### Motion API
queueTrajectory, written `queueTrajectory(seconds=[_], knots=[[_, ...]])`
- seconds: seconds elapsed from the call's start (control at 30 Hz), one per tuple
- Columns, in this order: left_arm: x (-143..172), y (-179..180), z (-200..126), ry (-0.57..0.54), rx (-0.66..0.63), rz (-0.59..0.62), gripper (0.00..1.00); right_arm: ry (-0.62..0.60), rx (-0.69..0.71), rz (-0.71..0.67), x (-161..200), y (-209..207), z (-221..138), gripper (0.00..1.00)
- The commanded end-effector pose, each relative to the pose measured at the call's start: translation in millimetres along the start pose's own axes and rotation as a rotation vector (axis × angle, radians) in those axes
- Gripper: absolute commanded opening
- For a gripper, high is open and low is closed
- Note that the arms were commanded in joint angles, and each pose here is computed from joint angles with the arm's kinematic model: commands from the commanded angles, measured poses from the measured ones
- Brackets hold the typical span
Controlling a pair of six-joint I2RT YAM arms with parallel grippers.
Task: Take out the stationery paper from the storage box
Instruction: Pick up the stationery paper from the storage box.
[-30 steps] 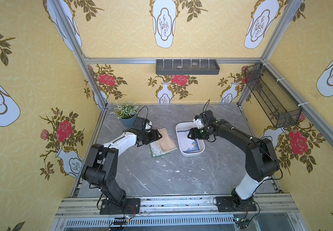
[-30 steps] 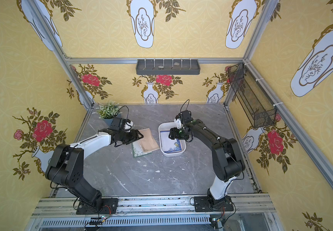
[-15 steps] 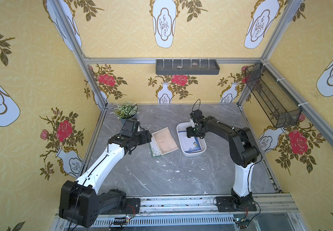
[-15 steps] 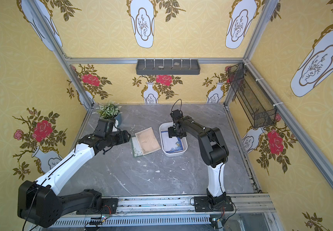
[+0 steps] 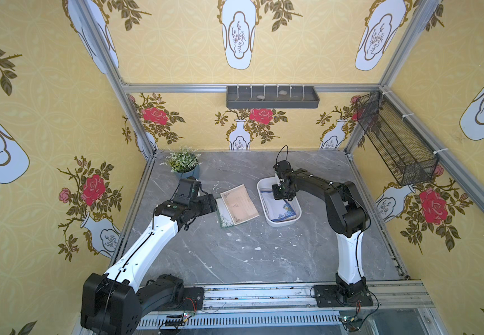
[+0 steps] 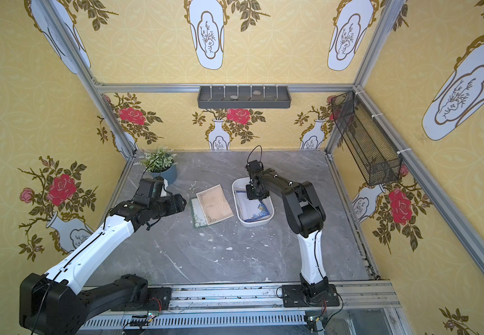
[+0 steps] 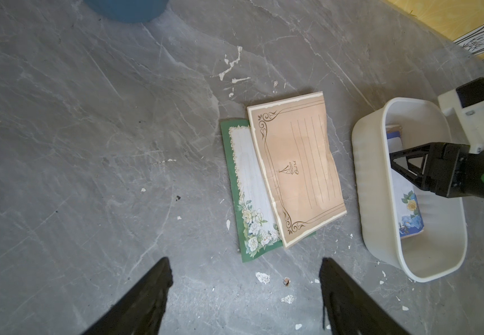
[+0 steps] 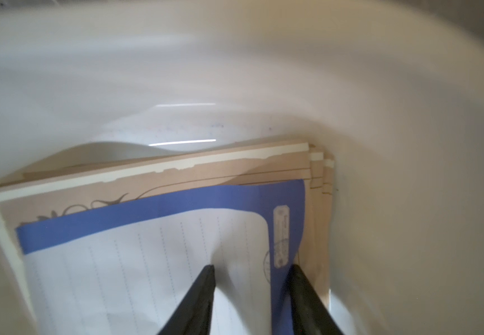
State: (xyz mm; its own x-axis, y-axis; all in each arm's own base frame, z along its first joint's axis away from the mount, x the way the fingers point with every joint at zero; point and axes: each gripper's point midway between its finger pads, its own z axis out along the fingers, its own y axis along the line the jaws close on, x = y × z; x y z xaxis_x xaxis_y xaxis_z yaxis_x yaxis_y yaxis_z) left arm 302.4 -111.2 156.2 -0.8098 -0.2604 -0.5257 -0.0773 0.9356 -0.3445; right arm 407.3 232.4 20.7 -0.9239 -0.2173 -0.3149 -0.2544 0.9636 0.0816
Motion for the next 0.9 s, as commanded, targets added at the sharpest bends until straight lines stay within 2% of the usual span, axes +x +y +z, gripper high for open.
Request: queueTrajectory(seconds=[0.0, 0.07, 0.3, 0.43, 0.87], knots=[[2, -1, 3, 0.009, 0.007, 0.0, 0.82, 0.016, 0.008, 0.015, 6, -2, -3, 0.29], [2, -3, 4, 0.01, 0.02, -0.001, 0.82, 0.007, 0.021, 0.02, 5, -3, -8, 0.23], [-3, -23, 11, 0.012, 0.12, -0.014, 0.82, -0.05, 0.052, 0.017, -7, -3, -38, 0.23], [-7, -39, 18, 0.014, 0.199, -0.024, 0.82, -0.094, 0.067, 0.031, -11, -4, -58, 0.16], [-22, -111, 30, 0.034, 0.548, -0.021, 0.82, -0.217, 0.013, 0.07, -17, -1, -127, 0.19]])
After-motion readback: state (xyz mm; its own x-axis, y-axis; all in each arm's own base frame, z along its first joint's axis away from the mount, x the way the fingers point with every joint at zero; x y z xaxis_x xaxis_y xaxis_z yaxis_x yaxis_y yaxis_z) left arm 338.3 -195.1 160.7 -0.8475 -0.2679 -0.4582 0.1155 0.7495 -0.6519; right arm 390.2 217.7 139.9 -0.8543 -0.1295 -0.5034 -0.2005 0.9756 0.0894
